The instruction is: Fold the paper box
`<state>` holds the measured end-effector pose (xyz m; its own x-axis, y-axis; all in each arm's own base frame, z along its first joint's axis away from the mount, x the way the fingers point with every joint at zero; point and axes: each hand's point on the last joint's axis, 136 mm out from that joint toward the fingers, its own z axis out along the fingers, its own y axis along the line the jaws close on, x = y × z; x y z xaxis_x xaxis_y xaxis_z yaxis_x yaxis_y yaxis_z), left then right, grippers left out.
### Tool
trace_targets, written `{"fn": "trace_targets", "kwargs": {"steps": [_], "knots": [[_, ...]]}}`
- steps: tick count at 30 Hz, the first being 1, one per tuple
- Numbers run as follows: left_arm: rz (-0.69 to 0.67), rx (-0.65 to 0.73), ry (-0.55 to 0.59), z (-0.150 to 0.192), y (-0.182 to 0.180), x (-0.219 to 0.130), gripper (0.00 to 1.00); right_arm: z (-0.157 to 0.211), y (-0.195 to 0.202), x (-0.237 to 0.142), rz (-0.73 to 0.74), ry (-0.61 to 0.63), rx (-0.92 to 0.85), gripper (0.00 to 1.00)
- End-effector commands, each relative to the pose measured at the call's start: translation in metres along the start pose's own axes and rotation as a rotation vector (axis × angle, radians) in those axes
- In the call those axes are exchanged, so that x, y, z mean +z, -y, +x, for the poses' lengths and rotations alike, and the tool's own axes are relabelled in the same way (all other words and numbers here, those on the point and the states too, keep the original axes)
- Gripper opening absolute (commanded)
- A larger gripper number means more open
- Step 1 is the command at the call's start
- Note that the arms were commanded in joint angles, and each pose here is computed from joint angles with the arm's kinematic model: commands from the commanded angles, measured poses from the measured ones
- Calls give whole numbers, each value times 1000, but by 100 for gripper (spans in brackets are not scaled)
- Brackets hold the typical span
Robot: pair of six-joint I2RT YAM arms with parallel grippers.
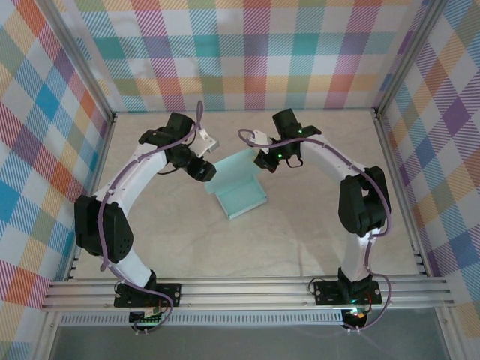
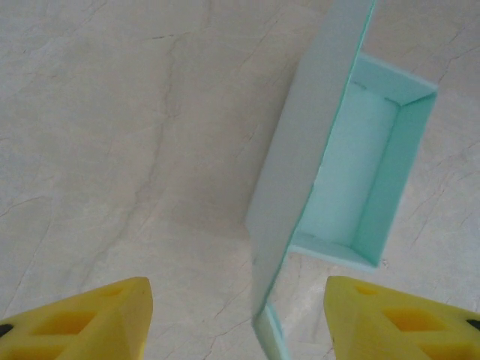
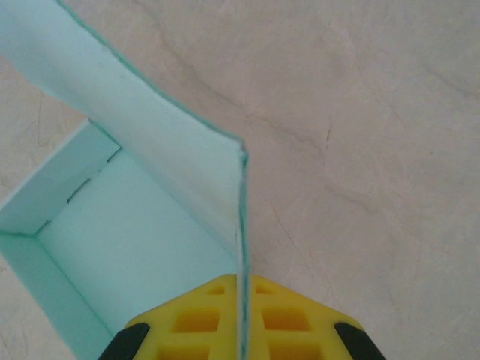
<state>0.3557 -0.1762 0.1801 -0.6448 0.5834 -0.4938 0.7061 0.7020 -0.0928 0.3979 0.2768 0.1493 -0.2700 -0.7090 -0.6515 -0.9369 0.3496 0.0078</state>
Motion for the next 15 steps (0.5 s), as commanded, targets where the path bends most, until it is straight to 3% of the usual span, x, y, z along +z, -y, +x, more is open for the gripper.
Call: {"fn": "trace_targets", "kwargs": {"steps": [1, 7, 15], "knots": [[8, -3, 32, -11, 6, -7, 61, -8, -2, -9, 18, 22, 3, 0], [-15, -8, -34, 0, -1, 6, 55, -3, -6, -12, 17, 11, 17, 0], [-68, 31, -79, 8, -14, 21, 37, 0, -11, -13, 2, 4, 20, 0]]}}
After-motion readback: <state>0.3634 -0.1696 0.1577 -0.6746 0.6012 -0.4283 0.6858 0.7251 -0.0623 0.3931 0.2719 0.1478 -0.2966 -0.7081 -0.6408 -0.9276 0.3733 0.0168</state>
